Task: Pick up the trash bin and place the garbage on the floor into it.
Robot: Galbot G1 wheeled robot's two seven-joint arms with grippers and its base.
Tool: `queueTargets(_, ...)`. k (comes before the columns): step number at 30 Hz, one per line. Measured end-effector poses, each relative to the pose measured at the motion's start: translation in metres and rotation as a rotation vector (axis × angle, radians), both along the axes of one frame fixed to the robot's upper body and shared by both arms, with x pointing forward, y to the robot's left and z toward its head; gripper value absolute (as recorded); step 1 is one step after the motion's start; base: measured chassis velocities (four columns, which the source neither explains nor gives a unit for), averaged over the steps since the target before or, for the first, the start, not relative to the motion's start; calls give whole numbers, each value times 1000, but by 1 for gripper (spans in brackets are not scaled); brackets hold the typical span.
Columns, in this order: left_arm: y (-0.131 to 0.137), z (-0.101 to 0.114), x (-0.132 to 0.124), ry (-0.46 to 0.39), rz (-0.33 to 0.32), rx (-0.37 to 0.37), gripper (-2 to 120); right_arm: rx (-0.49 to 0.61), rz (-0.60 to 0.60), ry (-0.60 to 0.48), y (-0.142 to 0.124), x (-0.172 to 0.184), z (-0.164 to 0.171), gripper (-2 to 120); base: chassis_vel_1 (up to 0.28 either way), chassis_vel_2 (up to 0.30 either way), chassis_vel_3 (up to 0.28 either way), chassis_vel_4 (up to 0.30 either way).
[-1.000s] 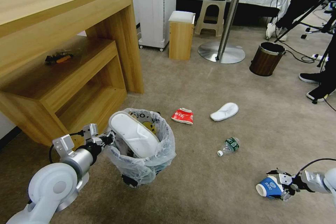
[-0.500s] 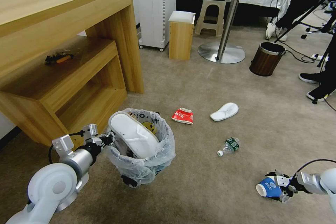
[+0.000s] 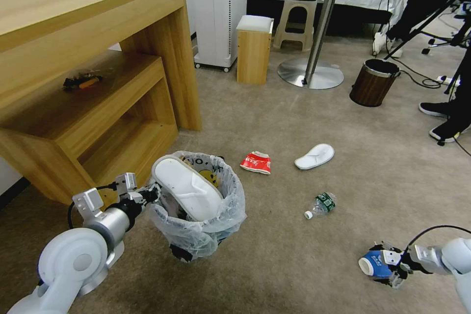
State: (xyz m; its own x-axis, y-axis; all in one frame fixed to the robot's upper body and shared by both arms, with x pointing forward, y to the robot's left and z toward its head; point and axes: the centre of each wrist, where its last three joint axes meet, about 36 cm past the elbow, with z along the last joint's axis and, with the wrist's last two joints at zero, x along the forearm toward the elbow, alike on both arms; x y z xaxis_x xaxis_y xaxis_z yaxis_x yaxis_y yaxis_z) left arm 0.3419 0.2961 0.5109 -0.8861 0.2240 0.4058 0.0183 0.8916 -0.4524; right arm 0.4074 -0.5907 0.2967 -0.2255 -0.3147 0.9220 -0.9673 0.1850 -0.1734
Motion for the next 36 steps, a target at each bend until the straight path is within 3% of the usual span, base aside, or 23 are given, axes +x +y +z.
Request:
queueTargets(9,0,0,0,-2,1,-1,3,-12,-5,9,-3,-1,-3,100,0,0,0,0)
queueTargets(16,0,0,0,-2,1,-2,3,-18,-3,21,-5,-4,-6,76,0,0,0,0)
queueTargets(27,0,0,1,-2,1,0,3,-16,-1,25,-5,-6,-8,60,0,0,0,0)
queueTargets(29,0,0,1,-1,1,-2,3,-17,-2,25,-6,-6,-8,50,0,0,0,0)
queueTargets(36,0,-1,1,-1,1,-2,3,-16,-2,22,-6,-6,-7,39,0,0,0,0)
